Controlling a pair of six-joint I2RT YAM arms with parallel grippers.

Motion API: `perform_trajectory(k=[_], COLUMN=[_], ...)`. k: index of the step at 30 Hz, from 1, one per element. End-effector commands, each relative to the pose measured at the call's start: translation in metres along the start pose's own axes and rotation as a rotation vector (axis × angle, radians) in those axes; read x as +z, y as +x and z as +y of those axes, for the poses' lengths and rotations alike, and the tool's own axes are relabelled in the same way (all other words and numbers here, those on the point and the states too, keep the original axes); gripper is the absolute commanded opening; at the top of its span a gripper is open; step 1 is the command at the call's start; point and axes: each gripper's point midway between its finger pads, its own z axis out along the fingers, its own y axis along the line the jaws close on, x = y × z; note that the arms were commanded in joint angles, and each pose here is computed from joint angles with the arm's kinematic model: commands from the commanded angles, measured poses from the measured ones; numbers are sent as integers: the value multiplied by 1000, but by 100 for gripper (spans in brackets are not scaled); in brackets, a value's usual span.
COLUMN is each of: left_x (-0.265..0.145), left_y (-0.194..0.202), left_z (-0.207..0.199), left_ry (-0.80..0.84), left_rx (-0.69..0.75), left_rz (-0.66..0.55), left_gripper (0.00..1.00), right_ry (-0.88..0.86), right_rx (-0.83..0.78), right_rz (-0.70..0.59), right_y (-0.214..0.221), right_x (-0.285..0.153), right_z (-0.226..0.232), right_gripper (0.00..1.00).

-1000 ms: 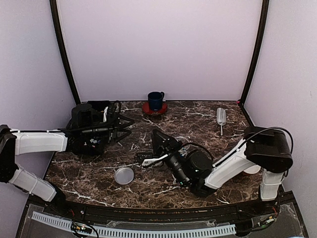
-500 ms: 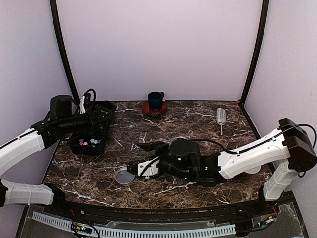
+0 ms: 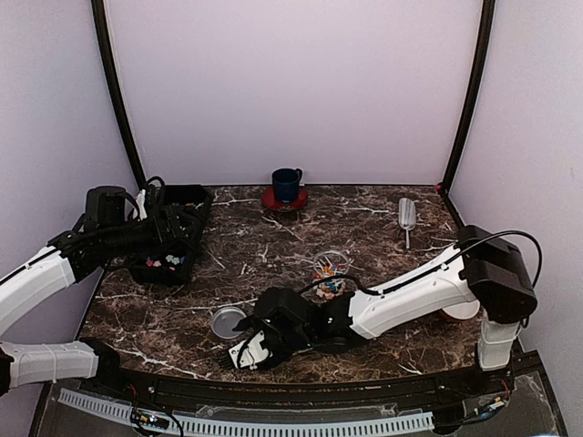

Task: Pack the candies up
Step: Pick up the box lid from the center of the board.

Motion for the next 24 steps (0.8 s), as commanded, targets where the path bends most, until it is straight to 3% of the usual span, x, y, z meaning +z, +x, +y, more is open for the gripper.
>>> perform_trajectory(k=[1,15,24], left_x=[-4,-4,-2], left_y=[5,7,5], left_z=[8,11,12], left_ry=[-13,-10,-10], left_rx=[-14,-30,-35], left_rz=[-6,-9,-9], left_gripper=[99,99,99], right_ry=[22,46,-4], right_rx=[-6,38,121], right_rz=[22,109,139], right_y=[-4,18,33], right_x=[18,56,64], right_z=[-5,-5,-9], right_gripper=[62,47,30])
